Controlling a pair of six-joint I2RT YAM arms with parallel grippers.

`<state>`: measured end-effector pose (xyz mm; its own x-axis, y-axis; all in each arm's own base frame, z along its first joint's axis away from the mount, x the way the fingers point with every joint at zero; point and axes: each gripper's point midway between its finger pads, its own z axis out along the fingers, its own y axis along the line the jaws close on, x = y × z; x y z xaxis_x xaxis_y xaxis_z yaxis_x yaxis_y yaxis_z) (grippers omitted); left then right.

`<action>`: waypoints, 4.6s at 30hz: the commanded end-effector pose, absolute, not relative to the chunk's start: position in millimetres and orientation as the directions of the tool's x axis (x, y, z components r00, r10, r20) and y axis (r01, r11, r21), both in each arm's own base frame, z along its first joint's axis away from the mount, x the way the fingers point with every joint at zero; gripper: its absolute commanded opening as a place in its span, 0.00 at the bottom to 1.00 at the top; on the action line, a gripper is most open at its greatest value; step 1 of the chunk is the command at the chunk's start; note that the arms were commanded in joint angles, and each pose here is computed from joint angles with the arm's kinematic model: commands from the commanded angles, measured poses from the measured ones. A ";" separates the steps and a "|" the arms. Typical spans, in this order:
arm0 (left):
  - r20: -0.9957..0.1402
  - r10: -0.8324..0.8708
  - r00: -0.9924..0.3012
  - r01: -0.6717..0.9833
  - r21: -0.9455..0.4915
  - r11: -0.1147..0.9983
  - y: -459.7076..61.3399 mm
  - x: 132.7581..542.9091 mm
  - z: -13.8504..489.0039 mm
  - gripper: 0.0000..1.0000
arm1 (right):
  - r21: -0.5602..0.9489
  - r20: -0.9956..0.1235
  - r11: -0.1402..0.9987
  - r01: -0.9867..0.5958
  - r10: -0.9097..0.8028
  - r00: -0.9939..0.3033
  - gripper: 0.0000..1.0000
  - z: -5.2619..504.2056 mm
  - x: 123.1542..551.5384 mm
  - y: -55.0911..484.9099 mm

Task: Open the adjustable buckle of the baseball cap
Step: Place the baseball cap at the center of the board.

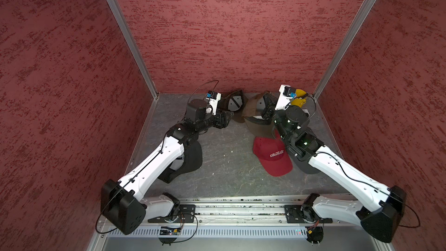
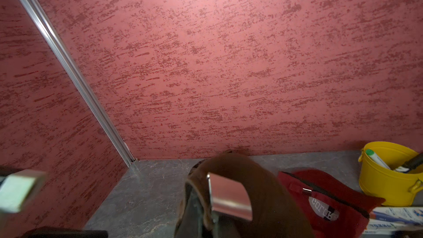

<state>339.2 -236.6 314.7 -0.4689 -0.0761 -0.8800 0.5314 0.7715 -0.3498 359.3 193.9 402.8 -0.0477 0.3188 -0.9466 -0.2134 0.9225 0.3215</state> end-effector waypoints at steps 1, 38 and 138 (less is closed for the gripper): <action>-0.940 -0.104 -0.325 0.544 -0.276 0.793 -238.4 330.3 338.0 0.68 | 0.399 -0.917 0.905 -0.149 0.395 -0.055 0.00 407.9 361.4 186.6; -0.936 -0.081 -0.343 0.685 -0.308 0.660 -355.6 320.1 243.0 0.57 | 0.592 -0.803 0.801 -0.090 0.577 -0.148 0.00 401.3 358.9 227.3; -0.469 -0.343 -0.814 0.004 -0.595 0.804 -151.1 256.4 201.9 1.00 | 0.186 -0.926 0.641 -0.745 -0.138 -0.351 0.64 261.4 387.6 351.0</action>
<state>253.5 -183.7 197.7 -0.8279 -0.3267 -0.4559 0.0626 0.7539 -0.6540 402.3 315.6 253.6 -0.3691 -0.1055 -0.9234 -0.5918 0.7928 0.1460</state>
